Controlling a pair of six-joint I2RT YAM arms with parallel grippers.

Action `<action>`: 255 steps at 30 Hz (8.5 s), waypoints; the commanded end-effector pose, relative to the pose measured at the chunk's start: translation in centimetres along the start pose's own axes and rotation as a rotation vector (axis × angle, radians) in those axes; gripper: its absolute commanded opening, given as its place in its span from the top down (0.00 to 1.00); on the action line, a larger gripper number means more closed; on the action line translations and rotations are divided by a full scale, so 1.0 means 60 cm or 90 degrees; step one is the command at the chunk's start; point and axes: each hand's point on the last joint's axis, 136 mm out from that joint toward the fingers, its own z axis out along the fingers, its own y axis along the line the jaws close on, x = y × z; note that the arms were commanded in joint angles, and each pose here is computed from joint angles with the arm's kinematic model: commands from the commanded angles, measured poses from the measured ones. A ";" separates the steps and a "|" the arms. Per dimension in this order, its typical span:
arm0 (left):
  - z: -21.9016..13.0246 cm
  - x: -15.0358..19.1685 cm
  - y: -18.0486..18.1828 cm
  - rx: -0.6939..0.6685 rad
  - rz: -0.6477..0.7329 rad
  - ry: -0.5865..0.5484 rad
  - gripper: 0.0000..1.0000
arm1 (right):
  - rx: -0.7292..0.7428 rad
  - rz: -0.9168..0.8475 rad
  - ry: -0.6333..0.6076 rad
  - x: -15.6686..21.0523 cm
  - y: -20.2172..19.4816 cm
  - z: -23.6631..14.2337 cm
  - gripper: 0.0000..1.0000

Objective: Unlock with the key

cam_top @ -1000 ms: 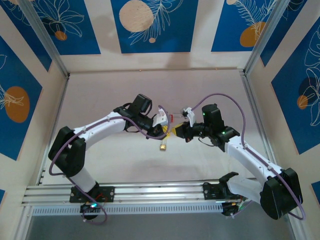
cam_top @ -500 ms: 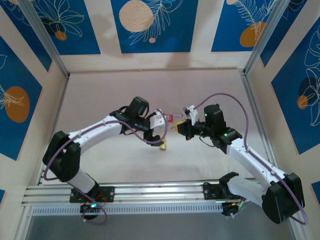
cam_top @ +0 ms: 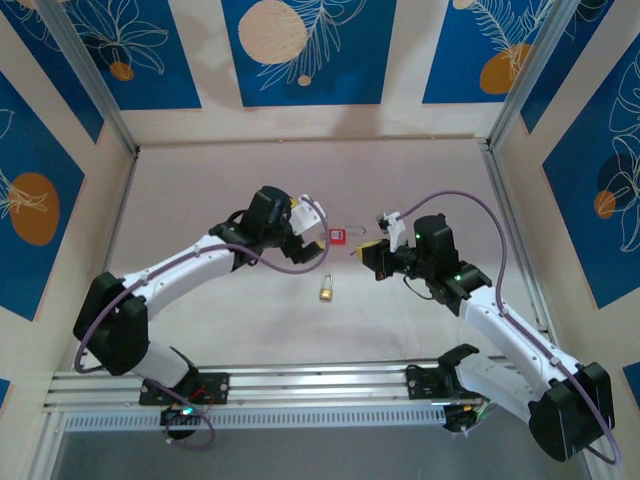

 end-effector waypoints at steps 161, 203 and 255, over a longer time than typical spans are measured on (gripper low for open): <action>0.102 0.128 -0.280 0.397 0.224 0.319 0.41 | 0.222 0.231 -0.074 0.060 -0.155 -0.080 1.00; 0.149 0.183 -0.284 0.298 0.222 0.332 0.67 | 0.244 0.288 -0.089 0.068 -0.182 -0.096 1.00; 0.009 -0.047 -0.192 0.043 0.167 -0.150 0.69 | -0.005 0.363 -0.071 0.039 -0.068 -0.008 1.00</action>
